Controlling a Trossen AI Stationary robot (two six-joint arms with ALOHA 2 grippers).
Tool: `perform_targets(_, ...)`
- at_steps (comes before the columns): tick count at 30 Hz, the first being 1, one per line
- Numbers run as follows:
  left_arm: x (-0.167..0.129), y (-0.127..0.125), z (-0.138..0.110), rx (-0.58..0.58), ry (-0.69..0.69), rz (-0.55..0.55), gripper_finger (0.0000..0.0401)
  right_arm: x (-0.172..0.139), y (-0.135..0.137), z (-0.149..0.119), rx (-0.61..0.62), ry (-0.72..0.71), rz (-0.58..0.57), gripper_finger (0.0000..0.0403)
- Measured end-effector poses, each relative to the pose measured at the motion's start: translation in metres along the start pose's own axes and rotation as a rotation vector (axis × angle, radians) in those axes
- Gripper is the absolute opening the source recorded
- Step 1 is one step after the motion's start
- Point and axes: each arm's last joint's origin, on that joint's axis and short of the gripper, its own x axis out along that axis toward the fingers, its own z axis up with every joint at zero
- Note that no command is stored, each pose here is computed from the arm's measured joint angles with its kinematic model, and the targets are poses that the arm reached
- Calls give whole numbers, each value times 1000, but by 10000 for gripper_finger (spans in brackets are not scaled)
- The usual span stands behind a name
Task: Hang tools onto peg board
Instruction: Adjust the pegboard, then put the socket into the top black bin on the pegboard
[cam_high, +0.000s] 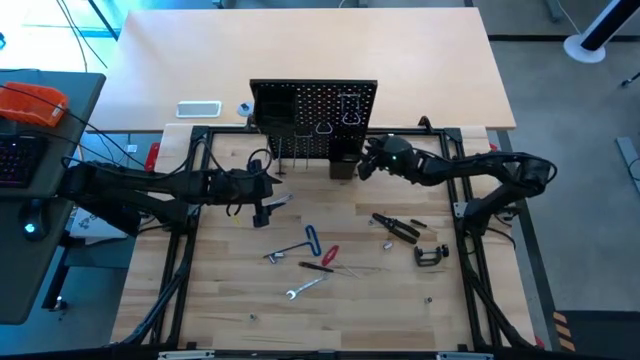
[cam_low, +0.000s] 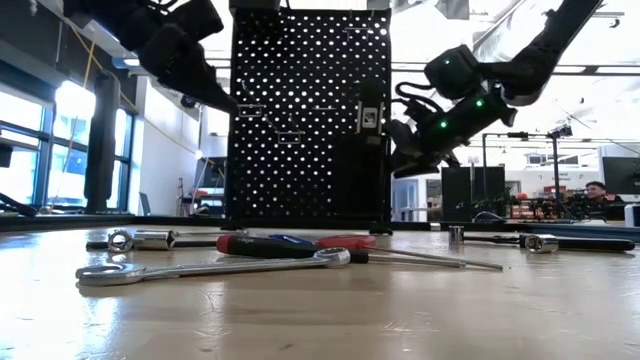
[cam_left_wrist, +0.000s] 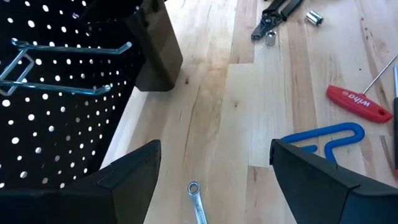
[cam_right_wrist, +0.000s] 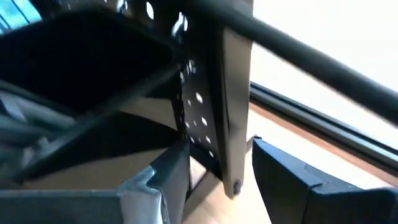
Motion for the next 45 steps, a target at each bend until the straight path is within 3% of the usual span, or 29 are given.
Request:
perform_targets(9,0,0,-2,8,19,-2,294,-28,-7,8,-76,77,-76,169)
perform_targets(15,0,0,-2,15,17,-2,294,-40,-23,11,-21,98,-236,169)
perform_targets(22,0,0,-1,20,5,-1,294,-16,-51,4,142,113,-291,169)
perform_targets(26,0,0,-1,8,6,-1,294,1,-57,-2,175,98,-300,172)
perform_targets(36,0,0,-1,3,12,-5,294,27,-87,-28,297,165,-393,221)
perform_targets(40,0,0,-1,3,12,-5,294,35,-91,-30,304,139,-343,222)
perform_targets(45,0,0,-1,-5,13,-6,294,41,-96,-27,283,126,-386,222)
